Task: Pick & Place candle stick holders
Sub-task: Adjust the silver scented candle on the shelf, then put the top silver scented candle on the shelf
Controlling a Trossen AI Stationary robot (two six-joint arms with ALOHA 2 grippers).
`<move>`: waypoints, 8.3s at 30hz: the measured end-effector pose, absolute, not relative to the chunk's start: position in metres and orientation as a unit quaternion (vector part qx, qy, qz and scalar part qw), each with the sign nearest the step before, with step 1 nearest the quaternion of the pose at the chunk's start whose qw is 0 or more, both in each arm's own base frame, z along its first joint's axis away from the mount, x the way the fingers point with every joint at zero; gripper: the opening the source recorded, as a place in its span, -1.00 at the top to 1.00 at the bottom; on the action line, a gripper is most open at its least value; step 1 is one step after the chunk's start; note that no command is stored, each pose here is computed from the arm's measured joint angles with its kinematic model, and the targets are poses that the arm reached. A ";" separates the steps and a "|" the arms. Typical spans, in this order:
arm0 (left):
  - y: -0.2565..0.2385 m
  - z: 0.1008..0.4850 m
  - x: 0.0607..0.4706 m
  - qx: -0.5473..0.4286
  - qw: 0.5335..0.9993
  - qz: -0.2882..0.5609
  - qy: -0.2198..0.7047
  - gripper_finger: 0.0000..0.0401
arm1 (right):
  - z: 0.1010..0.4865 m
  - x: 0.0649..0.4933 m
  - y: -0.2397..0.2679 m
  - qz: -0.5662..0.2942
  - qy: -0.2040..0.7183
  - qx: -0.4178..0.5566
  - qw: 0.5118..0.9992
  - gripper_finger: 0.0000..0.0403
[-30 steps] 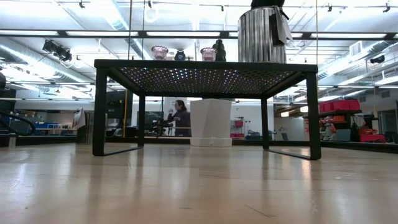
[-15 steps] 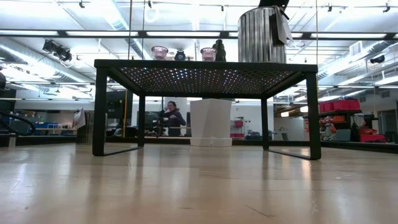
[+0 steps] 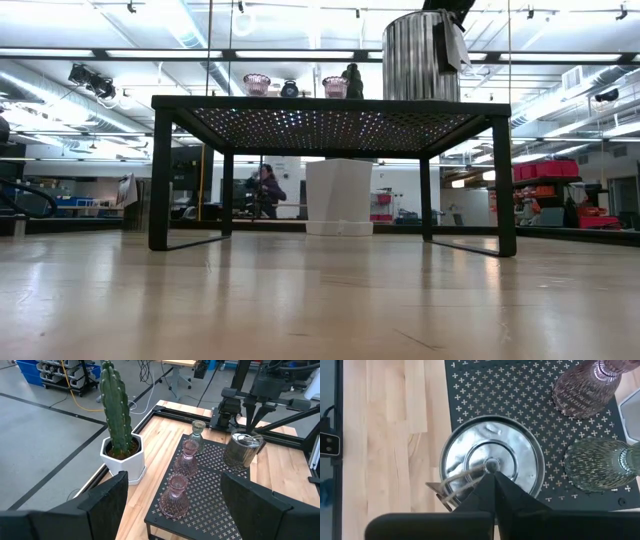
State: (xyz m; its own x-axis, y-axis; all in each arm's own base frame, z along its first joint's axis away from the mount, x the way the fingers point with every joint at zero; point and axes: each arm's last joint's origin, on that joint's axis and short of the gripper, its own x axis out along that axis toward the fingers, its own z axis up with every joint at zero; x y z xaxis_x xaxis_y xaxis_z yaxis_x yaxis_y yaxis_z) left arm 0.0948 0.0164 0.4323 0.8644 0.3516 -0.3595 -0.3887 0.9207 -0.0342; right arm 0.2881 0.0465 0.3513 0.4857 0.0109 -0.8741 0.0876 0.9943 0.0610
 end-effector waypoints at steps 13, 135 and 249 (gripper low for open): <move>0.016 0.432 0.095 -0.053 0.964 0.192 0.176 -0.59 | 0.349 0.284 0.043 -0.030 0.529 0.047 0.847 0.99; 0.172 0.313 0.171 -0.303 0.680 0.383 0.547 -0.98 | 0.426 0.271 0.032 -0.034 0.226 0.101 0.968 0.89; 0.211 0.210 0.150 -0.322 0.579 0.438 0.608 -0.93 | 0.424 0.270 0.032 -0.038 0.232 0.103 0.966 0.89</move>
